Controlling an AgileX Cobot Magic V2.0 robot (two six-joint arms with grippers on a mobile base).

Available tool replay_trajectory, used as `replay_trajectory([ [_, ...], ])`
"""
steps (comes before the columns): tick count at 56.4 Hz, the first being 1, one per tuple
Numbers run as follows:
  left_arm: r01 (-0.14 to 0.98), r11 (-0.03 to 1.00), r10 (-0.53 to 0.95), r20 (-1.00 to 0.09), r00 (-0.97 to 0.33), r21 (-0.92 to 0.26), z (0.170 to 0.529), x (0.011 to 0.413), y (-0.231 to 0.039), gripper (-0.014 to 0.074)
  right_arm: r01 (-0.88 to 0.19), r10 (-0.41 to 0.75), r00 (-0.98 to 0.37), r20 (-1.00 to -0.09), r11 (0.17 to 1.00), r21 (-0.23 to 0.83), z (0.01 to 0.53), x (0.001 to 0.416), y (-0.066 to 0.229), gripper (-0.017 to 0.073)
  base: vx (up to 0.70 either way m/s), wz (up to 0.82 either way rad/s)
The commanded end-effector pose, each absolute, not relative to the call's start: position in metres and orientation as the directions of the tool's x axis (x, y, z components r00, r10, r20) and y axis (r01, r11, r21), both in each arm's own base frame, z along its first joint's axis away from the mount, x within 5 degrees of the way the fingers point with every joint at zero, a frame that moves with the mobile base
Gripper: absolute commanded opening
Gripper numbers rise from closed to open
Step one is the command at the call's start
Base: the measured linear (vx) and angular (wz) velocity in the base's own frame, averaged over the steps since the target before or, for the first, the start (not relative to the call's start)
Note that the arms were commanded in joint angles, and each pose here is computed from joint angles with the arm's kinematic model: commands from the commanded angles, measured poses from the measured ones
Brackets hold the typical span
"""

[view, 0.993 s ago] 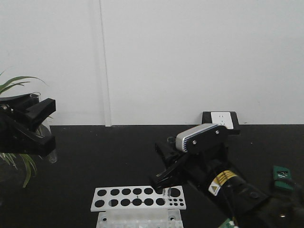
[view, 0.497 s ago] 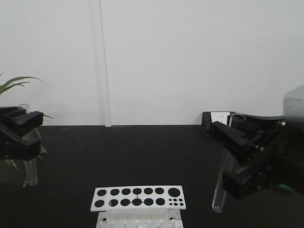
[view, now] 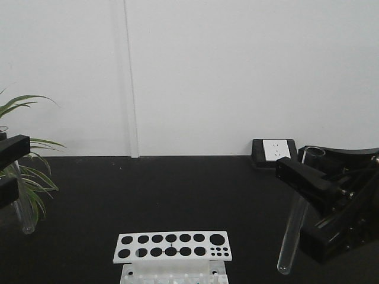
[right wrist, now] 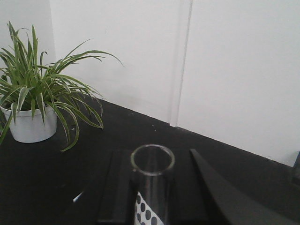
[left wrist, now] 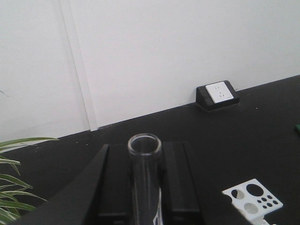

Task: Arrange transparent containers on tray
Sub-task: 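Drive the base to the yellow tray holding both tubes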

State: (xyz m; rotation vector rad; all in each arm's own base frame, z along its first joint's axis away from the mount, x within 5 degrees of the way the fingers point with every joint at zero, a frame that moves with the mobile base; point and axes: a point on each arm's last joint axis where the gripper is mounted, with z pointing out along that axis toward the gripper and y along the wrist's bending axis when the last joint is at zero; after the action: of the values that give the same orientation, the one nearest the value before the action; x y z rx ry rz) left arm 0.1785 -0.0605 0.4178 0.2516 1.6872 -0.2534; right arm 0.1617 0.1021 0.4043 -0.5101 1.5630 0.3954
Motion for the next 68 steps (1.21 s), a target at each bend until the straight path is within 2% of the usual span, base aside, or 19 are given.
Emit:
replay_trajectory([
  [1, 0.325, 0.945, -0.034, -0.999, -0.016, -0.037, 0.4367, 0.173, -0.0606, -0.0003, -0.521, -0.021, 0.101, -0.995, 0.851, -0.071, 0.4245, 0.1586, 0.0976, -0.0009, 0.0, 0.0],
  [68, 0.325, 0.945, -0.033, -0.999, -0.017, -0.037, 0.4363, 0.1736, -0.0608, -0.0003, -0.521, -0.02, 0.1, -0.995, 0.851, -0.07, 0.4245, 0.1586, 0.0976, -0.0009, -0.02, 0.0],
])
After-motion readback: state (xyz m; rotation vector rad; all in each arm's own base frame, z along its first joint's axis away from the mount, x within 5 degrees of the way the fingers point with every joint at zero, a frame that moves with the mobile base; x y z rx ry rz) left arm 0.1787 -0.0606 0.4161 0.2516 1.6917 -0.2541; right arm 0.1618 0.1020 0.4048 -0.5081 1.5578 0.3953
